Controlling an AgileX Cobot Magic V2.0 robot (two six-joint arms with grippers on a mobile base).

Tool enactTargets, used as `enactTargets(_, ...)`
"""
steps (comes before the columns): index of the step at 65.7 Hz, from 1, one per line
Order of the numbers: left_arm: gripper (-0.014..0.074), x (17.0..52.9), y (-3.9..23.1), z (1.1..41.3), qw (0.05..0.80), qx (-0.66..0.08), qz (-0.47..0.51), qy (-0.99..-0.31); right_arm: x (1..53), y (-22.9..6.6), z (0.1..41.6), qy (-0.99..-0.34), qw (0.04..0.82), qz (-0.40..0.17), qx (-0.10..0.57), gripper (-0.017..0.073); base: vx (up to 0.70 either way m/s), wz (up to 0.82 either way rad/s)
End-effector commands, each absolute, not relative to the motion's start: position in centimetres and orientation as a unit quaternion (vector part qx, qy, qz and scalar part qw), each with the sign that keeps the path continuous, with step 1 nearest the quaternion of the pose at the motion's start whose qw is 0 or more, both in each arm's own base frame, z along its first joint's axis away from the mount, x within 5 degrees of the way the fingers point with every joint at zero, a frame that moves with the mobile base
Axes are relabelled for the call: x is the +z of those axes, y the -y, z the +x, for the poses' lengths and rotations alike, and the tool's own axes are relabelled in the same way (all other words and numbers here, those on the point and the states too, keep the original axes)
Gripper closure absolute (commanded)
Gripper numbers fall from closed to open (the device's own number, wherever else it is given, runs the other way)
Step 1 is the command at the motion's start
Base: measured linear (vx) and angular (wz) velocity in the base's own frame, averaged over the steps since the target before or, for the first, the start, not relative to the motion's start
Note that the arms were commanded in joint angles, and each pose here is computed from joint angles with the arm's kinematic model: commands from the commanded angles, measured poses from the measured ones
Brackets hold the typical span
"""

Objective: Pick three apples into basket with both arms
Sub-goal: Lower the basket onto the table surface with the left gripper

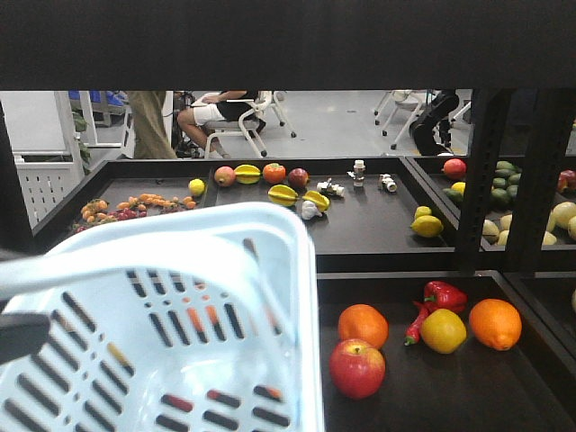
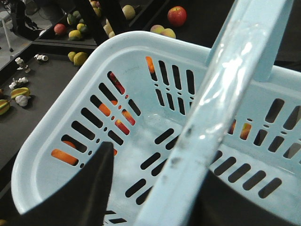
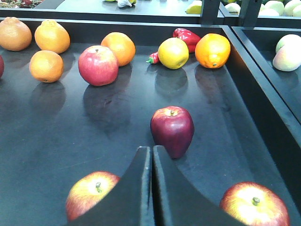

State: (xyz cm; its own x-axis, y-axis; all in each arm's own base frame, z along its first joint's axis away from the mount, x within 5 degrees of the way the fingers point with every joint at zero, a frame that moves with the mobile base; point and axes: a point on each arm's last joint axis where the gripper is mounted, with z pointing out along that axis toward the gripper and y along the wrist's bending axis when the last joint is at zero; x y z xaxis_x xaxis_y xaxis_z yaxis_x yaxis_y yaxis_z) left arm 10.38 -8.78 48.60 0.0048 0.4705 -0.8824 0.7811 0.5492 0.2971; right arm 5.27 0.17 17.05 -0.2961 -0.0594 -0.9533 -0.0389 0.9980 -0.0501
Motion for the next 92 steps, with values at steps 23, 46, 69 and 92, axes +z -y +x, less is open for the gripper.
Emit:
enactTargets(23, 0.0601, 42.5, 15.5, 24.3, 0.499, -0.105, 0.456, -0.729, 17.7, -0.1, 5.5, -0.786, 0.617, -0.030, -0.014, 0.0564, 0.00, 0.00)
enactTargets(46, 0.0599, 37.8, 17.7, 28.7, 0.455, -0.098, 0.463, -0.754, 17.7, -0.1, 5.5, -0.786, 0.617, -0.030, -0.014, 0.0564, 0.00, 0.00)
enactTargets(69, 0.0578, 33.9, 19.0, 31.1, 0.414, -0.094, 0.484, -0.765, 17.7, -0.1, 5.5, -0.787, 0.617, -0.030, -0.014, 0.0564, 0.00, 0.00)
enactTargets(92, 0.0525, 30.4, 21.1, 32.8, 0.392, -0.158, 0.483, -0.767, 17.7, -0.1, 5.5, -0.787, 0.617, -0.030, -0.014, 0.0564, 0.00, 0.00)
